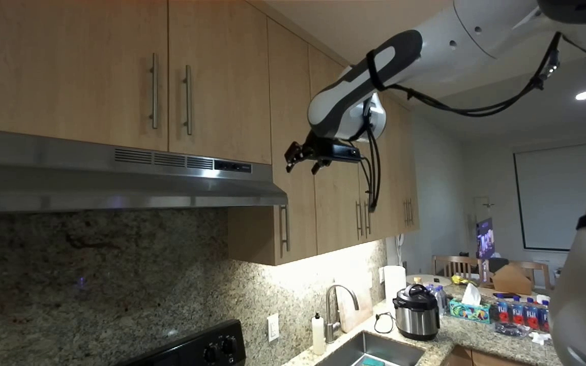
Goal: Turn off the light above the stove
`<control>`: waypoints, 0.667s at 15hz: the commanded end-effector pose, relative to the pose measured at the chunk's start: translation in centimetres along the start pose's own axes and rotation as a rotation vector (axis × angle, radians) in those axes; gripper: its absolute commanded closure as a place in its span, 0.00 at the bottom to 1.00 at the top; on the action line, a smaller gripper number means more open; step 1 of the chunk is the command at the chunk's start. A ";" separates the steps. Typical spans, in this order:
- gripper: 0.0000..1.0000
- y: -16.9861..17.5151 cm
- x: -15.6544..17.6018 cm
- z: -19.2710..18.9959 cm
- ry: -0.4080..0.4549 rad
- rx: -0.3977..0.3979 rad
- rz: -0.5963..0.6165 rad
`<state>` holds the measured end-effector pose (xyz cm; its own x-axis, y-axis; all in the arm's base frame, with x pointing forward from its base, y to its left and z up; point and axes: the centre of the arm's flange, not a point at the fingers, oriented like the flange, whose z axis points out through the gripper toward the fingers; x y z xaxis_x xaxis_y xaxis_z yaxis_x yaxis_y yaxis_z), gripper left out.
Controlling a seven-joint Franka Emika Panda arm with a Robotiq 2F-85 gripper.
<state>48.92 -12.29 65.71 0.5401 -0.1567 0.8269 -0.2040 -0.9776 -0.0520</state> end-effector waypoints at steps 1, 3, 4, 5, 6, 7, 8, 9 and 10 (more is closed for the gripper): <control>0.00 5.2 -3.7 -0.3 -0.068 0.054 -0.045; 0.00 7.2 -5.4 1.1 -0.153 0.058 -0.060; 0.00 8.0 -6.1 1.5 -0.191 0.064 -0.068; 0.00 8.8 -6.9 2.2 -0.245 0.069 -0.076; 0.00 9.2 -7.5 2.7 -0.284 0.081 -0.086; 0.00 9.3 -8.1 3.2 -0.308 0.087 -0.101; 0.00 9.3 -8.5 3.4 -0.332 0.103 -0.114; 0.00 8.9 -8.8 3.9 -0.362 0.117 -0.113; 0.00 8.6 -9.2 4.1 -0.385 0.138 -0.123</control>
<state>45.14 -20.02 56.53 0.7891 -0.0968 0.6066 -0.0874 -0.9951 -0.0451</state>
